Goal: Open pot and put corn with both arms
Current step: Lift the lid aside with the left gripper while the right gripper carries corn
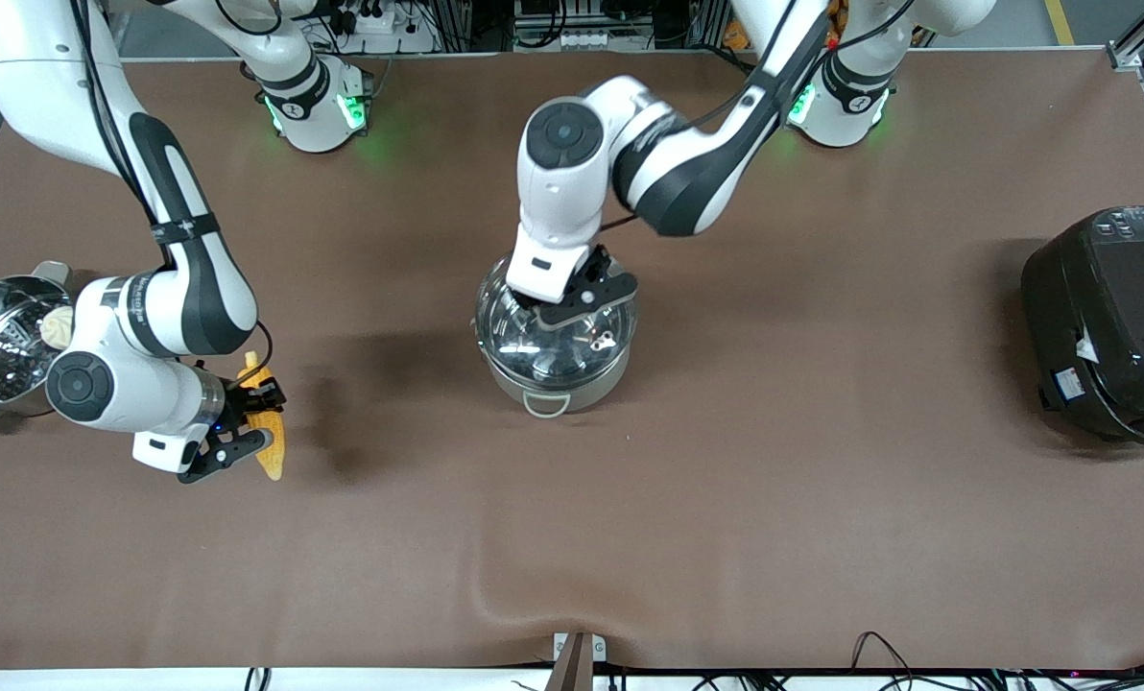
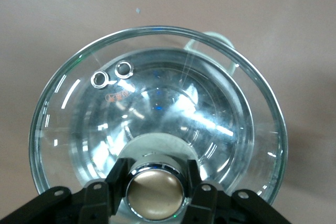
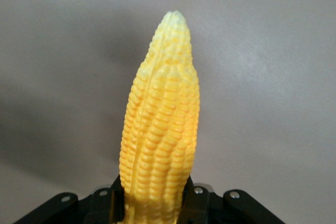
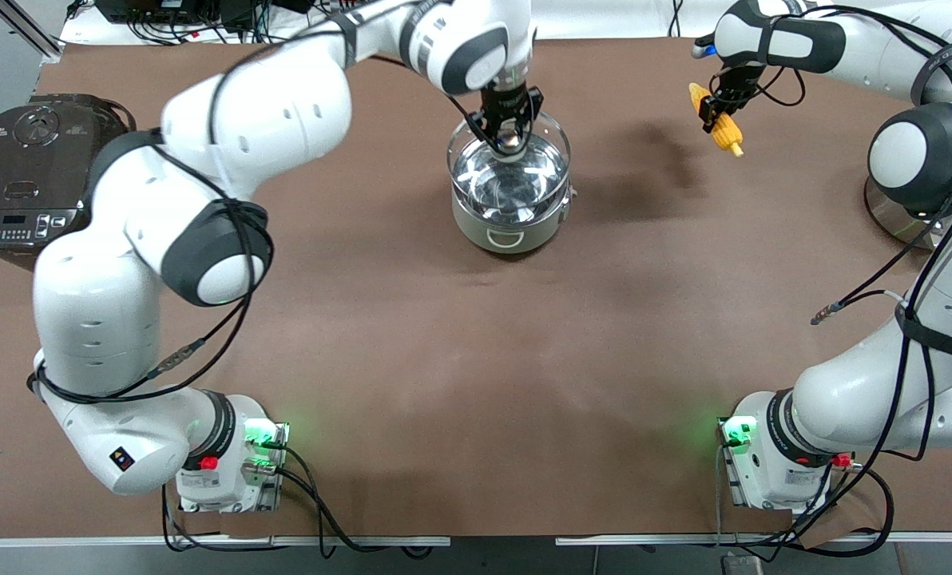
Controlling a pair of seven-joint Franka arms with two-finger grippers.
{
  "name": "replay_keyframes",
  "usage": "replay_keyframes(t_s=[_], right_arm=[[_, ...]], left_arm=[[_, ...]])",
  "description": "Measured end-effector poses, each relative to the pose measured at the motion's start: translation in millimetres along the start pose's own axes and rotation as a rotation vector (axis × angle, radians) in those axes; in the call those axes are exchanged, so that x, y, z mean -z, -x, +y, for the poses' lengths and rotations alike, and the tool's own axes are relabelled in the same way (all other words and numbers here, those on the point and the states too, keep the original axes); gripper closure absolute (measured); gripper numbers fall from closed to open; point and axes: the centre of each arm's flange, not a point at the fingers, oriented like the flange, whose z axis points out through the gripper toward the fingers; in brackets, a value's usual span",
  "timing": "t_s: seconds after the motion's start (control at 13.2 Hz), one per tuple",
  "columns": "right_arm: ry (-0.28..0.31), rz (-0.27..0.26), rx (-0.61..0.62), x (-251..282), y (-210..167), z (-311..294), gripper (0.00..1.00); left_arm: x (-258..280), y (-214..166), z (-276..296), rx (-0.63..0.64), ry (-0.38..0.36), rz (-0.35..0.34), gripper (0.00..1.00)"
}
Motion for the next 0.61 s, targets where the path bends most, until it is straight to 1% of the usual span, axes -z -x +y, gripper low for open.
replay_keyframes(t_s=[0.15, 0.23, 0.38, 0.61], right_arm=[[-0.009, -0.035, 0.028, 9, -2, -20, 0.61], [-0.008, -0.039, 0.044, 14, -5, -31, 0.61], [0.004, -0.031, 0.087, 23, -20, -68, 0.61], [0.030, -0.016, 0.115, 31, -46, -146, 0.61]], left_arm=[[44, -22, -21, 0.039, 0.001, 0.005, 0.50], [64, -37, -35, 0.064, -0.005, 0.005, 0.50], [97, -70, -68, 0.095, -0.013, 0.006, 0.50], [112, -114, -127, 0.039, -0.039, -0.003, 0.50]])
